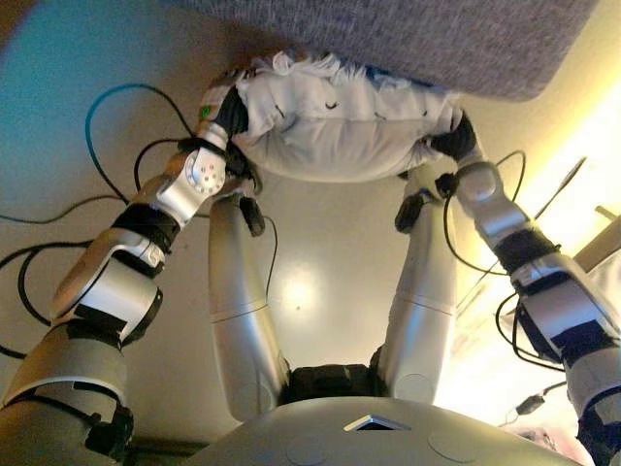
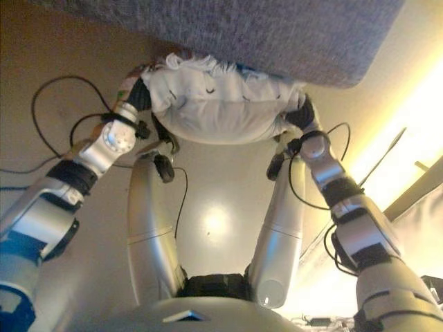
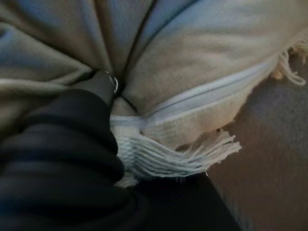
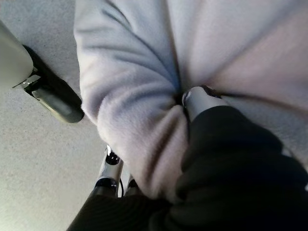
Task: Pick up the cushion and take it to the sofa
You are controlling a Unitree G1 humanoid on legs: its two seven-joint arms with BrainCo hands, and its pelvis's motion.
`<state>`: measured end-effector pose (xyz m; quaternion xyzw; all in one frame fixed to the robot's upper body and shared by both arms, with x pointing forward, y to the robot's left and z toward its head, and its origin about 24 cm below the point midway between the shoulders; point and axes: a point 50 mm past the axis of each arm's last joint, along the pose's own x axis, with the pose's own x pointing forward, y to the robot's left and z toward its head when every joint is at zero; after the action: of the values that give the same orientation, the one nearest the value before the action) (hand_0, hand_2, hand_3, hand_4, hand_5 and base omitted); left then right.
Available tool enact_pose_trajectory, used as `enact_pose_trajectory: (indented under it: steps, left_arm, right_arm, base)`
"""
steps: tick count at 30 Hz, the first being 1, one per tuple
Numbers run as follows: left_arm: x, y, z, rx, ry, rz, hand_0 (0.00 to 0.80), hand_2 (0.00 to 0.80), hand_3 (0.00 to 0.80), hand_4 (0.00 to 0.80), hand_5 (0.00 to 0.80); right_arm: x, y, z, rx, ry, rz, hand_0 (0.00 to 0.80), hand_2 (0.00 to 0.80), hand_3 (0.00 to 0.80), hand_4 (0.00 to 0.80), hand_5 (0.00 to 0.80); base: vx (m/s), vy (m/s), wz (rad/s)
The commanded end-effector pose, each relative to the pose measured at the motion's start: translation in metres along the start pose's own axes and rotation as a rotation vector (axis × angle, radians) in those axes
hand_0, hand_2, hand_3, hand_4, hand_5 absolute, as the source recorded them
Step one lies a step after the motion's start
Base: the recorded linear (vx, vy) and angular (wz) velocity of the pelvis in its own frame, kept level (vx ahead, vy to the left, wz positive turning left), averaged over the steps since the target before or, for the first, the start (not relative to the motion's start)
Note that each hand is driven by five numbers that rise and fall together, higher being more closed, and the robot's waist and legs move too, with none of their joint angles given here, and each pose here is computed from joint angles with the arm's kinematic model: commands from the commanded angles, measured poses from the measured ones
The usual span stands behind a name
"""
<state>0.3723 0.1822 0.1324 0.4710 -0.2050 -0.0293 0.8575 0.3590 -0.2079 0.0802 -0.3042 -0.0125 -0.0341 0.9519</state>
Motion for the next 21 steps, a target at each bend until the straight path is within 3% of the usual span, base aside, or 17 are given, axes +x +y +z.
enact_pose_trajectory:
  steps: [1, 8, 21]
  left_arm:
    - [0.009, 0.005, 0.039, -0.145, -0.172, 0.118, 0.8, 0.8, 0.8, 0.8, 0.8]
    - [-0.002, -0.001, 0.032, -0.256, -0.121, 0.145, 0.8, 0.8, 0.8, 0.8, 0.8]
    - [-0.048, -0.013, 0.018, -0.568, -0.012, 0.185, 0.8, 0.8, 0.8, 0.8, 0.8]
  right_arm:
    - [-0.005, -0.006, 0.027, 0.162, -0.186, -0.059, 0.8, 0.8, 0.8, 0.8, 0.8]
    - [-0.026, 0.007, 0.015, 0.409, -0.185, -0.005, 0.8, 0.8, 0.8, 0.8, 0.8]
    - [-0.054, 0.007, 0.014, 0.615, -0.223, 0.084, 0.8, 0.8, 0.8, 0.8, 0.8]
  base:
    - [0.018, -0.043, -0.07]
    - [0.014, -0.037, -0.05]
    - [0.096, 0.022, -0.22]
